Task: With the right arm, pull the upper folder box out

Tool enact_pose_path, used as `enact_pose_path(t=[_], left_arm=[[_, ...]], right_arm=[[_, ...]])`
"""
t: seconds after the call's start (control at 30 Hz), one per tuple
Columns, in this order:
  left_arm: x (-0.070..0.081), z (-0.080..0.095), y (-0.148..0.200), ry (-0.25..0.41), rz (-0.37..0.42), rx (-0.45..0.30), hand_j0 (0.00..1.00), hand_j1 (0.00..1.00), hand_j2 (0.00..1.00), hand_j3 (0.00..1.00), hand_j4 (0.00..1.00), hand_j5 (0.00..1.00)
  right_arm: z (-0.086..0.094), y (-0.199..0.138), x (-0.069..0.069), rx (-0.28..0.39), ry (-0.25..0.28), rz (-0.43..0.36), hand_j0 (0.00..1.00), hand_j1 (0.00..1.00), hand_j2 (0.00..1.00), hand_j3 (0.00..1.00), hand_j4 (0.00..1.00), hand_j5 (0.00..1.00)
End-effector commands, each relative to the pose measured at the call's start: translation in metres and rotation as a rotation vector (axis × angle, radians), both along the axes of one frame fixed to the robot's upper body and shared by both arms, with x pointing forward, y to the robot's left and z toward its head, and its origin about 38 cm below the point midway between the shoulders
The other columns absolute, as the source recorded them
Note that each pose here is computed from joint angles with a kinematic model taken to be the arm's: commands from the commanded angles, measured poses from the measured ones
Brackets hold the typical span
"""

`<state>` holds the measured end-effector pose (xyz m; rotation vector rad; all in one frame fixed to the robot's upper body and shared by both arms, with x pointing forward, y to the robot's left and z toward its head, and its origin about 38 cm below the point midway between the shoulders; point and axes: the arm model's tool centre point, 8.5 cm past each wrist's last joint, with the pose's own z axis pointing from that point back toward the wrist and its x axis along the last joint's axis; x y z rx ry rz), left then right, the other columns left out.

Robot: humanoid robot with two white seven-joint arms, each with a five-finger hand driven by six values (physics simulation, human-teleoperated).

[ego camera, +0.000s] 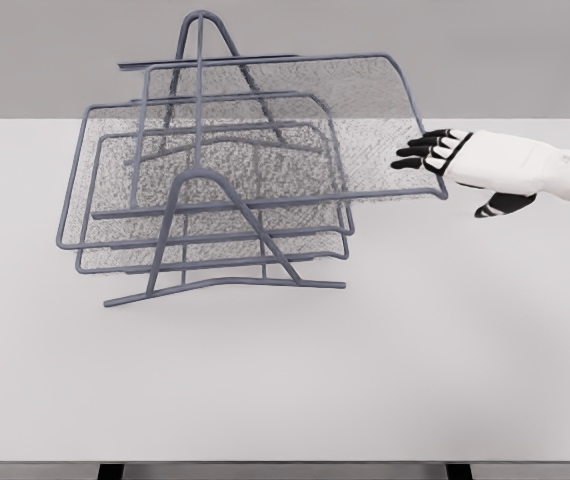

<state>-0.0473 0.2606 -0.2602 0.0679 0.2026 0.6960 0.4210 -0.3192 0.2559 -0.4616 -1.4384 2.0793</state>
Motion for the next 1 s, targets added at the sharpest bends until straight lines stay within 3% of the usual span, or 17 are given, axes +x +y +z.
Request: enact_pose_path(t=[0.0, 0.17, 0.3, 0.37, 0.4, 0.43, 0.47, 0.57, 0.7, 0.77, 0.87, 0.97], left_arm=[[0.0, 0.0, 0.0, 0.001, -0.001, 0.0, 1.0, 1.0, 1.0, 1.0, 1.0, 1.0], [0.0, 0.0, 0.0, 0.001, -0.001, 0.0, 1.0, 1.0, 1.0, 1.0, 1.0, 1.0], [0.0, 0.0, 0.0, 0.001, -0.001, 0.0, 1.0, 1.0, 1.0, 1.0, 1.0, 1.0], [0.0, 0.0, 0.0, 0.001, -0.001, 0.0, 1.0, 1.0, 1.0, 1.0, 1.0, 1.0], [0.0, 0.0, 0.0, 0.001, -0.001, 0.0, 1.0, 1.0, 1.0, 1.0, 1.0, 1.0], [0.001, 0.0, 0.0, -0.001, -0.001, 0.0, 1.0, 1.0, 1.0, 1.0, 1.0, 1.0], [0.0, 0.0, 0.0, 0.001, -0.001, 0.0, 1.0, 1.0, 1.0, 1.0, 1.0, 1.0], [0.0, 0.0, 0.0, 0.0, -0.001, 0.001, 1.0, 1.0, 1.0, 1.0, 1.0, 1.0], [0.0, 0.0, 0.0, 0.001, -0.001, 0.0, 1.0, 1.0, 1.0, 1.0, 1.0, 1.0], [-0.004, 0.001, 0.0, 0.011, 0.0, 0.0, 1.0, 1.0, 1.0, 1.0, 1.0, 1.0], [-0.005, 0.001, 0.0, 0.013, 0.0, 0.0, 1.0, 1.0, 1.0, 1.0, 1.0, 1.0], [-0.004, 0.001, 0.0, 0.013, 0.0, 0.0, 1.0, 1.0, 1.0, 1.0, 1.0, 1.0]], right_arm=[[0.014, -0.031, -0.001, -0.108, -0.06, -0.054, 1.0, 1.0, 1.0, 1.0, 1.0, 1.0], [0.025, -0.072, -0.008, -0.105, -0.063, -0.154, 1.0, 1.0, 1.0, 1.0, 1.0, 1.0], [0.03, -0.08, -0.009, -0.12, -0.066, -0.167, 1.0, 1.0, 1.0, 1.0, 1.0, 1.0], [0.026, -0.071, -0.007, -0.09, -0.067, -0.152, 1.0, 1.0, 1.0, 1.0, 1.0, 1.0], [0.037, -0.072, -0.01, -0.006, -0.057, -0.142, 1.0, 1.0, 1.0, 1.0, 1.0, 1.0], [0.057, -0.057, -0.012, 0.064, -0.123, -0.102, 1.0, 1.0, 1.0, 1.0, 1.0, 1.0], [0.069, -0.046, -0.014, 0.116, -0.14, -0.061, 1.0, 1.0, 1.0, 1.0, 1.0, 1.0], [0.086, -0.036, -0.027, 0.126, -0.156, -0.004, 1.0, 1.0, 1.0, 1.0, 1.0, 1.0], [0.083, -0.023, -0.033, 0.152, -0.123, 0.048, 1.0, 1.0, 1.0, 1.0, 1.0, 1.0], [0.077, -0.008, -0.03, 0.205, -0.11, 0.084, 1.0, 1.0, 1.0, 1.0, 1.0, 1.0], [0.073, 0.048, -0.018, 0.293, -0.108, 0.211, 1.0, 1.0, 1.0, 1.0, 1.0, 1.0], [0.064, 0.055, -0.019, 0.288, -0.081, 0.225, 1.0, 1.0, 1.0, 1.0, 1.0, 1.0]])
